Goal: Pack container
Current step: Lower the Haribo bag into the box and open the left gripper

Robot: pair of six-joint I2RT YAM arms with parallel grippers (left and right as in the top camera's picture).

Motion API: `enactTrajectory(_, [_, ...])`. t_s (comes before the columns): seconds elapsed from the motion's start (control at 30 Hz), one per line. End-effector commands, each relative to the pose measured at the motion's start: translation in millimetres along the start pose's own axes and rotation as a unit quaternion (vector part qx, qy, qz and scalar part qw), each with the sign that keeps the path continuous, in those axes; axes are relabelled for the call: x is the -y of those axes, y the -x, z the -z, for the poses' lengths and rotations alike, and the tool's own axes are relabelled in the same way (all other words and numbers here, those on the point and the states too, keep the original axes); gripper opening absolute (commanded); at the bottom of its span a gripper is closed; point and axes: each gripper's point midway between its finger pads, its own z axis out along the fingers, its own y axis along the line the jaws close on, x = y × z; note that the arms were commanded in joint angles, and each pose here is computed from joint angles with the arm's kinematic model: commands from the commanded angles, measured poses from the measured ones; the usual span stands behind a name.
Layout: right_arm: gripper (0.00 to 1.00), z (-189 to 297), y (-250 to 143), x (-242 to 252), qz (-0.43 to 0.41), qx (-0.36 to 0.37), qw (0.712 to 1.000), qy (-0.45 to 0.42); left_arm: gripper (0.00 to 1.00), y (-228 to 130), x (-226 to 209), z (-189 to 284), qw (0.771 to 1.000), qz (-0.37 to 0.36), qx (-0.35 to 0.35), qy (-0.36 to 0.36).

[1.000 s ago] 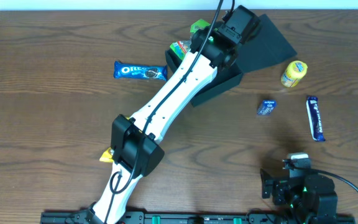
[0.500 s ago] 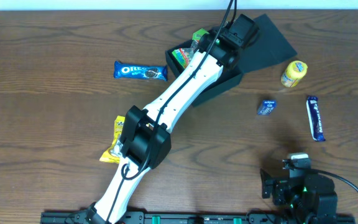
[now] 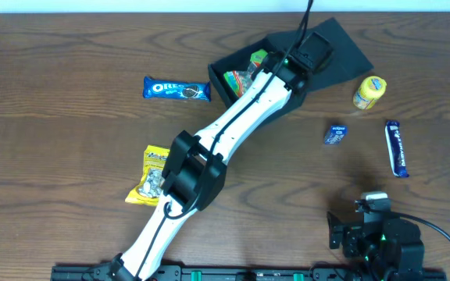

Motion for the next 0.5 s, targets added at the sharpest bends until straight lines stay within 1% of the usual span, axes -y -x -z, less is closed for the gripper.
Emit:
enactTrajectory(0.0, [0.99, -1, -2, 2, -0.005, -0.002, 1.000, -0.005, 0.06, -6, -4, -1, 1.000, -0.007, -0.010, 0.014])
enactTrajectory(0.23, [0.99, -1, -2, 2, -0.005, -0.002, 1.000, -0.005, 0.06, -18, -5, -1, 0.999, -0.024, -0.033, 0.031])
enactTrajectory(0.47, [0.99, -1, -2, 2, -0.005, -0.002, 1.000, -0.005, 0.06, -19, 11, 5, 0.998, -0.037, -0.035, 0.019])
